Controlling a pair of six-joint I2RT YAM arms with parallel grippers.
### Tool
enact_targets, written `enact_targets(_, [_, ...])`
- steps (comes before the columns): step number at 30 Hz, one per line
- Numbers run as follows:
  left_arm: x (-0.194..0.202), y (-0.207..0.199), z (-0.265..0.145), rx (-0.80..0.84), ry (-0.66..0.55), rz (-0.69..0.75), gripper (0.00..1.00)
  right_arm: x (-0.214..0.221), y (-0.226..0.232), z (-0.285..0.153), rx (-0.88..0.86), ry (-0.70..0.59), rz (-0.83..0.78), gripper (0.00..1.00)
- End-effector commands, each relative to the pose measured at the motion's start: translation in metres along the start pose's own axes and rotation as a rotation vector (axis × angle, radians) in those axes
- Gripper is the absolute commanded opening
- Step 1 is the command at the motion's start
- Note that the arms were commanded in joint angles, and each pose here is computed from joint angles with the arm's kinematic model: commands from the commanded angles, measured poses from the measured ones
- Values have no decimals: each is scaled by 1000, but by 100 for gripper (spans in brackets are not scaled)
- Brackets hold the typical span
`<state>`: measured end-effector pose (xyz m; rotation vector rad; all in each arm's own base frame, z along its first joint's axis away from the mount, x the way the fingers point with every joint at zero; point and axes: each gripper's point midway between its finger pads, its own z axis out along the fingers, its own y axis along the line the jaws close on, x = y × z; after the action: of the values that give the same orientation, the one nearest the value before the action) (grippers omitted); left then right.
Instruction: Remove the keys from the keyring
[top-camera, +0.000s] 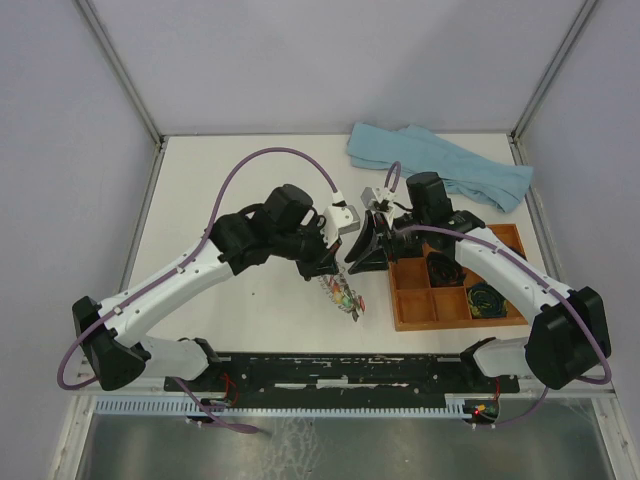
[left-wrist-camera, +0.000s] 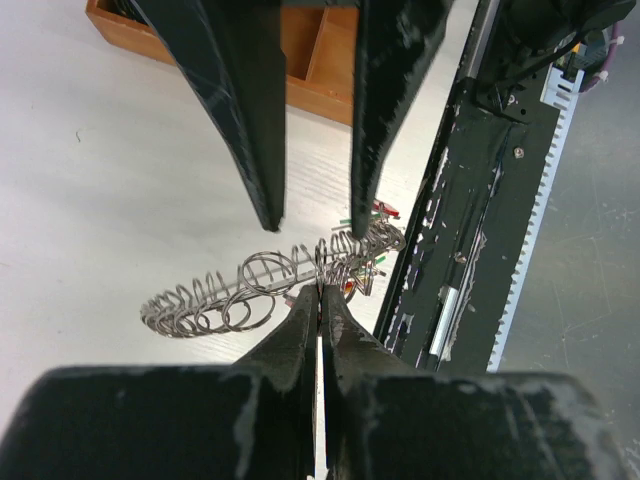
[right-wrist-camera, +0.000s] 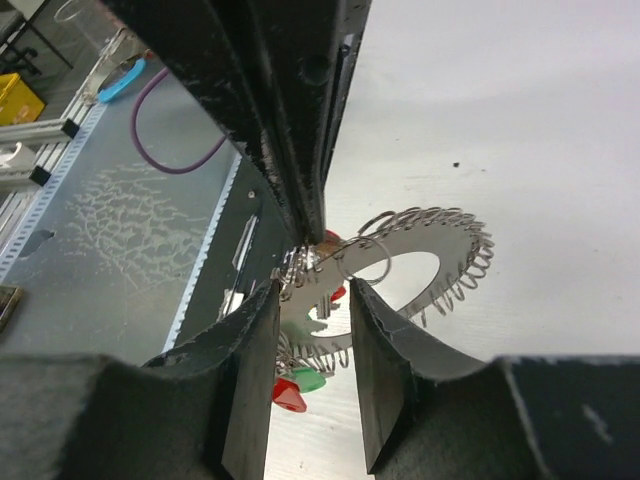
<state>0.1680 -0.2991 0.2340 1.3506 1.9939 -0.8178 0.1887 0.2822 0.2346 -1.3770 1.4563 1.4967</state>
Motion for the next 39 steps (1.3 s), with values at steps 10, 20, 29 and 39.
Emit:
enact_targets(10, [-34,-7,-10,39,-157,71,3,-7,30,9,-123,13,-146,37])
enact_targets(20, [-34,-9,-4,65,-164,68,3,-10,14,13,-50,11,-94,28])
enact_targets(29, [-34,-6,-5,51,-177,63,3,-11,23,11,-81,21,-122,1])
enact_targets(39, [-47,-10,-26,17,-510,72,38,-17,33,5,-97,33,-149,1])
